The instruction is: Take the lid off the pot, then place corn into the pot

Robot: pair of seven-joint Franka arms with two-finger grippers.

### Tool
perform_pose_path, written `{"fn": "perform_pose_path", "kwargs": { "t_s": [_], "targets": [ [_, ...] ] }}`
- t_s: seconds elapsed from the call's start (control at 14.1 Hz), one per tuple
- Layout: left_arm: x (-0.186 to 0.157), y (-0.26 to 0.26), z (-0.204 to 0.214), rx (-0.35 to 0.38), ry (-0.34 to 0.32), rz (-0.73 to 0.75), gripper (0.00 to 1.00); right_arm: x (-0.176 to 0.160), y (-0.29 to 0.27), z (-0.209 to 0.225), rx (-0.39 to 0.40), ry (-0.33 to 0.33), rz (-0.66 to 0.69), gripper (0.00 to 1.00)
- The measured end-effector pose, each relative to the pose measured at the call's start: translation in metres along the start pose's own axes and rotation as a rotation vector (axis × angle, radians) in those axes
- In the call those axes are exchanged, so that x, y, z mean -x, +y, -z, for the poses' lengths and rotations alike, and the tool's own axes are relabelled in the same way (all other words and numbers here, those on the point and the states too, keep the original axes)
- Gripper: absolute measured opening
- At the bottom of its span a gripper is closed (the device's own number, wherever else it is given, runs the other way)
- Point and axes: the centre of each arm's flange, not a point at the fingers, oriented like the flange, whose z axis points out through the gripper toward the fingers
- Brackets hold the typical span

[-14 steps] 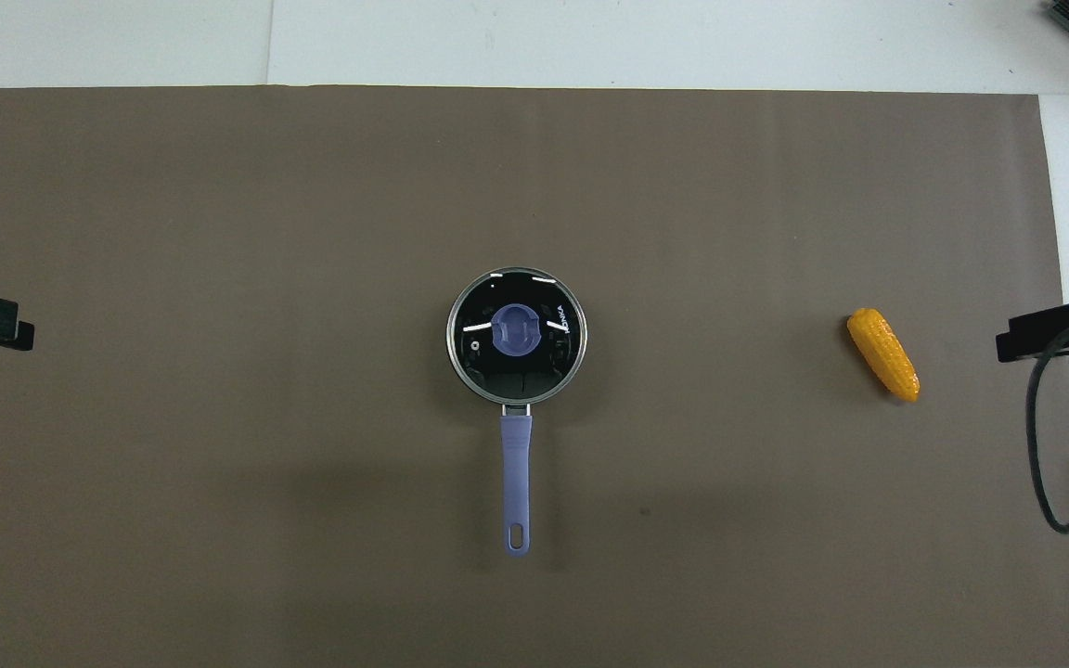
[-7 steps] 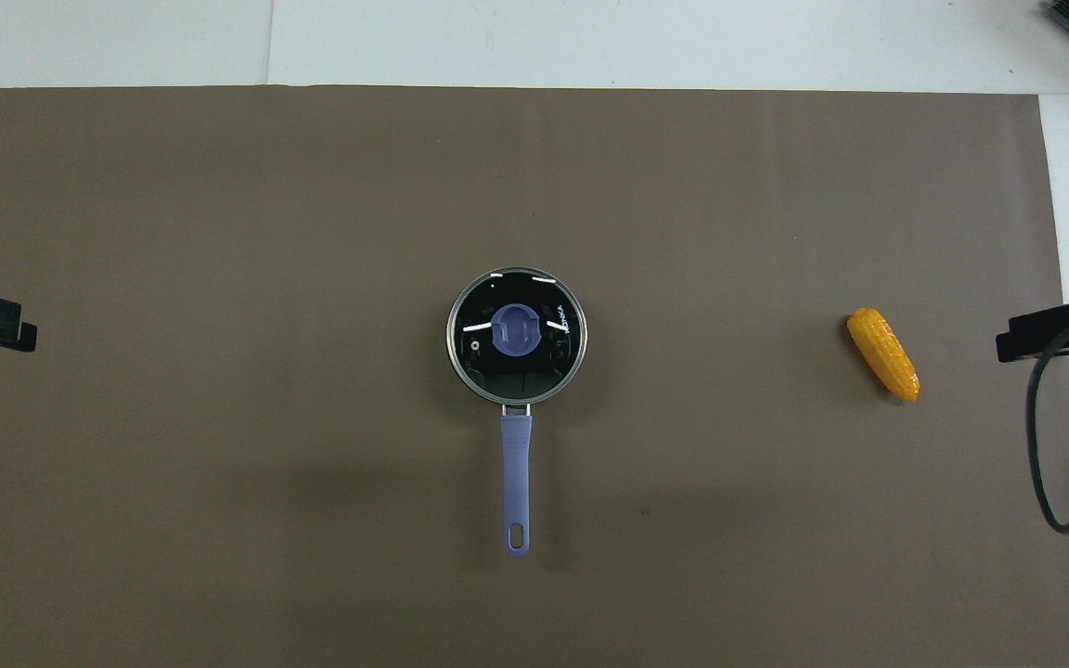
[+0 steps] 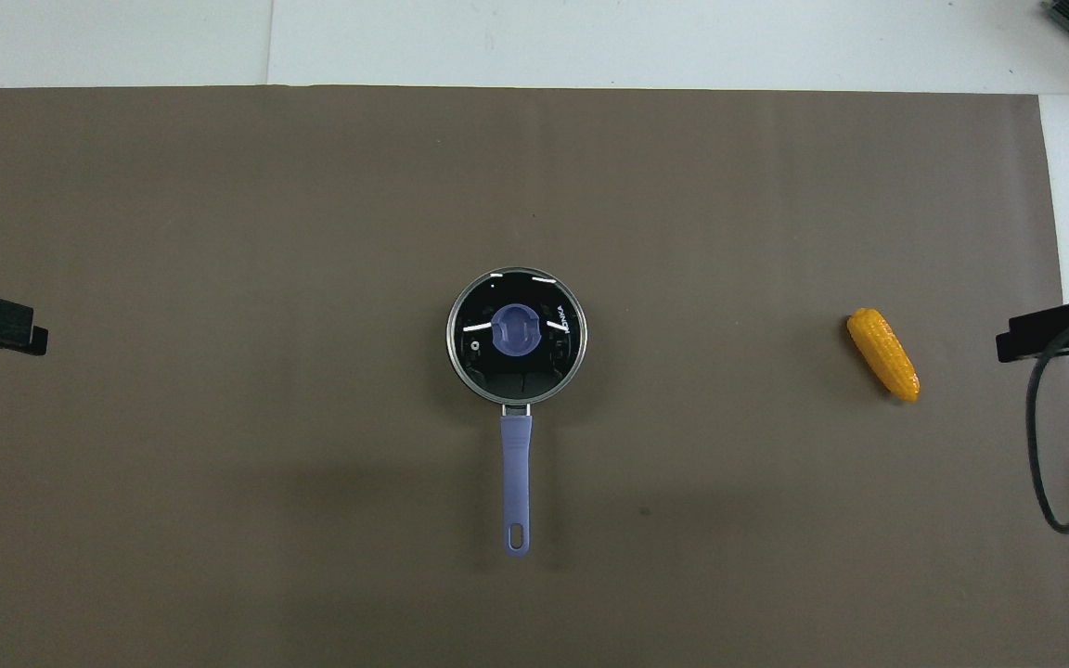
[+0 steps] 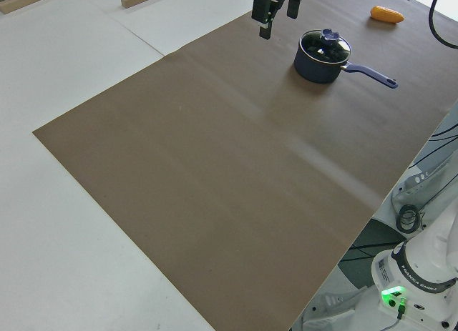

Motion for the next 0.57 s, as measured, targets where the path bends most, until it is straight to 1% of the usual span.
{"fn": "perform_pose_path", "kwargs": {
  "t_s": [0.57],
  "targets": [
    [-0.001,0.020,-0.011,-0.014,-0.023,-0.040,1.00,0.000,0.000,0.000,0.000,0.000,0.000,1.00]
  ]
}}
